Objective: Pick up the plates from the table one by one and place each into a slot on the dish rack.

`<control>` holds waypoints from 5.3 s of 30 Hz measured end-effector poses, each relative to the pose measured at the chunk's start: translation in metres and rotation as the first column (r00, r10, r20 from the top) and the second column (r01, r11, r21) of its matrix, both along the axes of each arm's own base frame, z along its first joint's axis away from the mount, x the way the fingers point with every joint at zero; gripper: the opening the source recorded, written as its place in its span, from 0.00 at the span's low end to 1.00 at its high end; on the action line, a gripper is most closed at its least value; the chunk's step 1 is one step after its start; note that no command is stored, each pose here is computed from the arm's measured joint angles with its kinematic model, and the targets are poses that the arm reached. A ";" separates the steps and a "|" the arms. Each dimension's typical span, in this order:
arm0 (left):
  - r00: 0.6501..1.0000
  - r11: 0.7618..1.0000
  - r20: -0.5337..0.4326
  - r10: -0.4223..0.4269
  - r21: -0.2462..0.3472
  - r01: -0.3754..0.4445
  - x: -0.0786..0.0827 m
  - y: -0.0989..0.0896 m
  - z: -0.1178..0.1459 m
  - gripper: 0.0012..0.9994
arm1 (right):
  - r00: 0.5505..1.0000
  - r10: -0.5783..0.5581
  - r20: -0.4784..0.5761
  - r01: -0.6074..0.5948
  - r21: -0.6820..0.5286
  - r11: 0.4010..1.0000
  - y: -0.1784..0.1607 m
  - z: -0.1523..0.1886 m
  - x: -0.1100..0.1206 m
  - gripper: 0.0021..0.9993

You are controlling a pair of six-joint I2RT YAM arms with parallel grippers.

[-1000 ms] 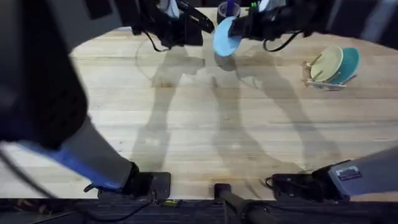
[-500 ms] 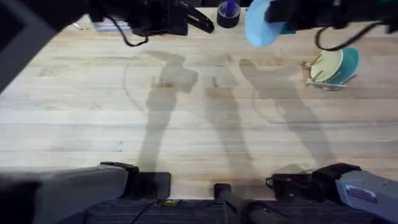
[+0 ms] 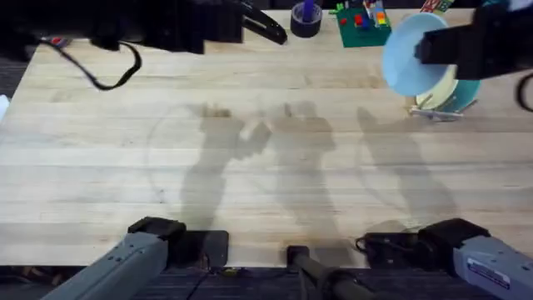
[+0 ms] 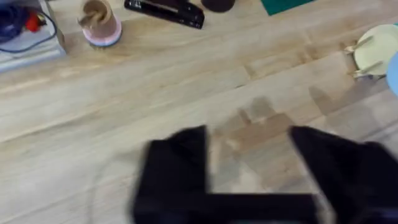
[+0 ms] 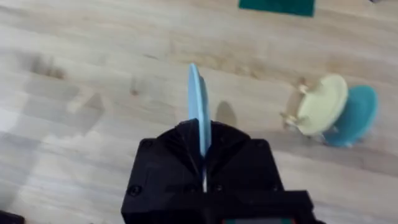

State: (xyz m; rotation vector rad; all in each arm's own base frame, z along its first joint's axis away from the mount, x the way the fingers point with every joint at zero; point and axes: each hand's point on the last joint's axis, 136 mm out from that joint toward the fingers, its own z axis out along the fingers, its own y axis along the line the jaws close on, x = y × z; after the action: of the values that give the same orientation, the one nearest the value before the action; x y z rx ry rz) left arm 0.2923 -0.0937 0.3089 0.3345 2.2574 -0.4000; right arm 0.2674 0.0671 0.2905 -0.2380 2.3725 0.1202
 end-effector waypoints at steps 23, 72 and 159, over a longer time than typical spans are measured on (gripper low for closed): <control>0.999 1.000 0.036 -0.003 0.003 0.003 -0.007 0.002 0.009 1.00 | 0.935 -0.354 0.006 0.351 -0.147 0.925 -0.070 0.039 -0.041 0.03; 0.999 1.000 0.041 -0.003 0.002 0.003 -0.006 0.001 0.010 0.99 | 0.737 -0.672 -0.069 0.641 -0.244 0.728 -0.163 0.057 -0.033 0.03; 0.999 1.000 0.040 -0.002 0.001 0.002 -0.006 0.001 0.010 1.00 | 0.839 -0.375 -0.395 0.345 -0.147 0.927 -0.205 -0.146 0.084 0.03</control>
State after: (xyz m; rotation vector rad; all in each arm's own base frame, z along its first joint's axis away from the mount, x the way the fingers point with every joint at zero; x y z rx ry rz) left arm 0.2861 -0.0922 0.3189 0.3423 2.2189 -0.3898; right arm 0.3517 -0.1383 0.1443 0.2336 2.8048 -0.1047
